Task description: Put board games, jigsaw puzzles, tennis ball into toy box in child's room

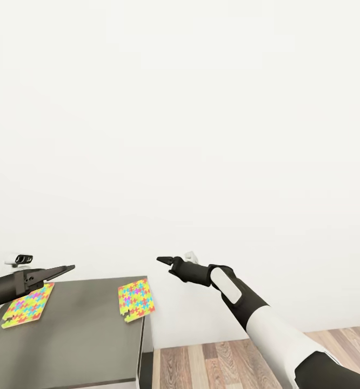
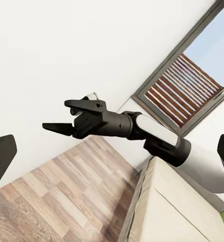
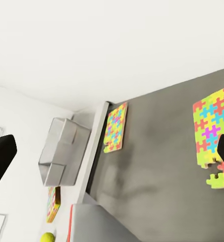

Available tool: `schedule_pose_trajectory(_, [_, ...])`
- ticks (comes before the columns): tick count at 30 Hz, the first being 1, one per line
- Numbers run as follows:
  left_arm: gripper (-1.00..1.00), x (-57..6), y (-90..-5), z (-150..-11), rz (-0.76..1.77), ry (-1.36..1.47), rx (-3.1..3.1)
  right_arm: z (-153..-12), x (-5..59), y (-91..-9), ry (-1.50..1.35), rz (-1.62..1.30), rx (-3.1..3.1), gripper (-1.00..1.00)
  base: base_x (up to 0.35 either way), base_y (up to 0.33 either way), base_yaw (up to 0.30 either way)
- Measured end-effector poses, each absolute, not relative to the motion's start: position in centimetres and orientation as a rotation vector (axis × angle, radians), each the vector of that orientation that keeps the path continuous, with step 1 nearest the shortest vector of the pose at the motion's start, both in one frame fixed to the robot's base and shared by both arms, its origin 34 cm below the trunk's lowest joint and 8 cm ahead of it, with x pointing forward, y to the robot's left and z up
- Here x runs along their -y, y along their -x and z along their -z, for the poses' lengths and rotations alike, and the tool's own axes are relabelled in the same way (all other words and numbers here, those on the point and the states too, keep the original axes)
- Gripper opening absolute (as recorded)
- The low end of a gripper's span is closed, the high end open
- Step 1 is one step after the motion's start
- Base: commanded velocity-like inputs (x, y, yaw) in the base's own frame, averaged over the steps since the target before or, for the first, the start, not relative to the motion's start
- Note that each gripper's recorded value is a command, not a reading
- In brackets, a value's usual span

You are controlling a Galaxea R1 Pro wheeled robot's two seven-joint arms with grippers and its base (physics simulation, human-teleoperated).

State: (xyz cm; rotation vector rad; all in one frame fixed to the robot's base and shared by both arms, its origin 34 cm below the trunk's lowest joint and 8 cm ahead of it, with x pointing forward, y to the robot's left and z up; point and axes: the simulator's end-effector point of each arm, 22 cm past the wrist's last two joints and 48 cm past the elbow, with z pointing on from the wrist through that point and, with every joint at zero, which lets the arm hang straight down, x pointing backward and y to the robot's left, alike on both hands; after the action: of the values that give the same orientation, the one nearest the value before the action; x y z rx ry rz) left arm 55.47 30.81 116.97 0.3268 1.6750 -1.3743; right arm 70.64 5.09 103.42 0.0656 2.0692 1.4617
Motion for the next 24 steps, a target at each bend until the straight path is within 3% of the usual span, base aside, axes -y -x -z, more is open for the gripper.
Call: schedule_pose_trajectory(24, [1.00,-30.8,-55.3,-115.1,1.364,-0.344,-1.653,-102.0,-4.8,-71.1,-0.065,-1.454,-2.042,1.00,0.000,0.000,0.000])
